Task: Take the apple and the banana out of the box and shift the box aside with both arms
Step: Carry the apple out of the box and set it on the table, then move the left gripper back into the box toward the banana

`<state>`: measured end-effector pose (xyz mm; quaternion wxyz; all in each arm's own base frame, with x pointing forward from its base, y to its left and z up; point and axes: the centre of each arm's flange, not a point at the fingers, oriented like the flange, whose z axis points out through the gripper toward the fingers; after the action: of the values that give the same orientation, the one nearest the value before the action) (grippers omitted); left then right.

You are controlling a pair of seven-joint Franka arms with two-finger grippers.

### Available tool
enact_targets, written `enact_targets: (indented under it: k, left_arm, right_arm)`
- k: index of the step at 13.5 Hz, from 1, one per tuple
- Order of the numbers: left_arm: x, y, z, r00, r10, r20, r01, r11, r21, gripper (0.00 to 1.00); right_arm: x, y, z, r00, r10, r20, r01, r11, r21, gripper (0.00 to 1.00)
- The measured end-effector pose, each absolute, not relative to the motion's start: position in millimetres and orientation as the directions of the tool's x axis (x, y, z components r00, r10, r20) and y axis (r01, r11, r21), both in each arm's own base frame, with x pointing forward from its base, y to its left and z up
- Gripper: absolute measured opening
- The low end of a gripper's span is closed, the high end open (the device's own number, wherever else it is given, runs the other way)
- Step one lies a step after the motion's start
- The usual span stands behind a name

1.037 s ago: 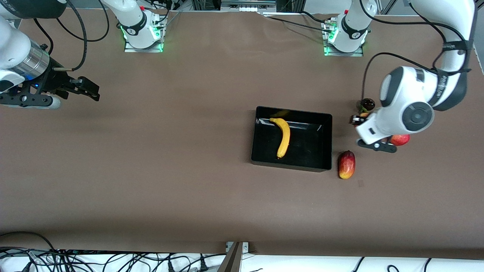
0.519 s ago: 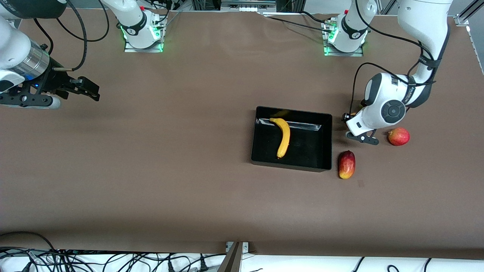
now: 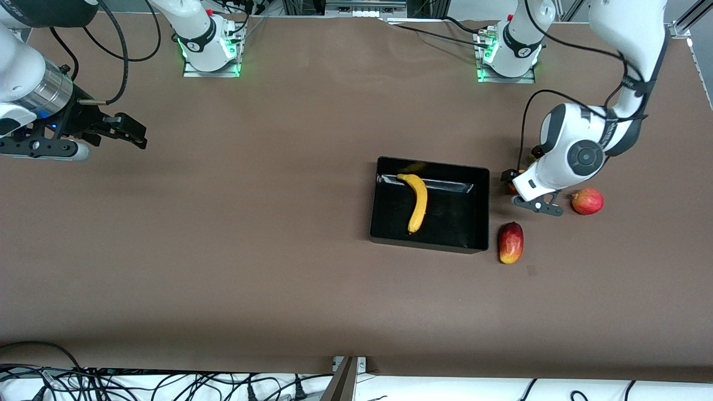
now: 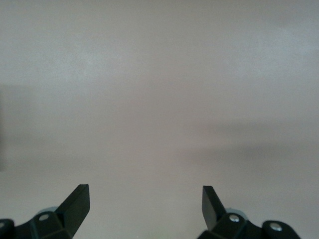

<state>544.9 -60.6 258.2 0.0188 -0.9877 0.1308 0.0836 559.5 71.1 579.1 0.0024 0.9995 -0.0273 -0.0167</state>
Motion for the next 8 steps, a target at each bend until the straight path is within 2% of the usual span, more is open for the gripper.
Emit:
enact_targets:
  k: [2,4,6,8]
  left_arm:
    - [566.8,-95.6,322.2,0.95,-0.276,-0.144,-0.28,-0.96,-0.007,1.0]
    - [576.2,-150.0,361.8,0.971,-0.212,-0.108,-0.208,-0.977,0.047,1.0]
    - [575.7,-213.4,353.2,0.986,-0.119,-0.12,-0.112,-0.991,0.068,1.0]
    - [578.0,-272.3,315.2,0.992,-0.043,-0.119,-0.034,-0.997,0.071,1.0]
  right_arm:
    - [559.5,71.1,579.1,0.998,-0.055,-0.033,-0.054,-0.999,0.006,1.0]
    - [559.5,71.1,579.1,0.998,-0.055,-0.033,-0.055,-0.998,0.006,1.0]
    - [559.5,71.1,579.1,0.998,-0.055,-0.033,-0.054,-0.998,0.006,1.0]
    - [559.5,71.3,579.1,0.998,-0.054,-0.033,-0.054,-0.999,0.006,1.0]
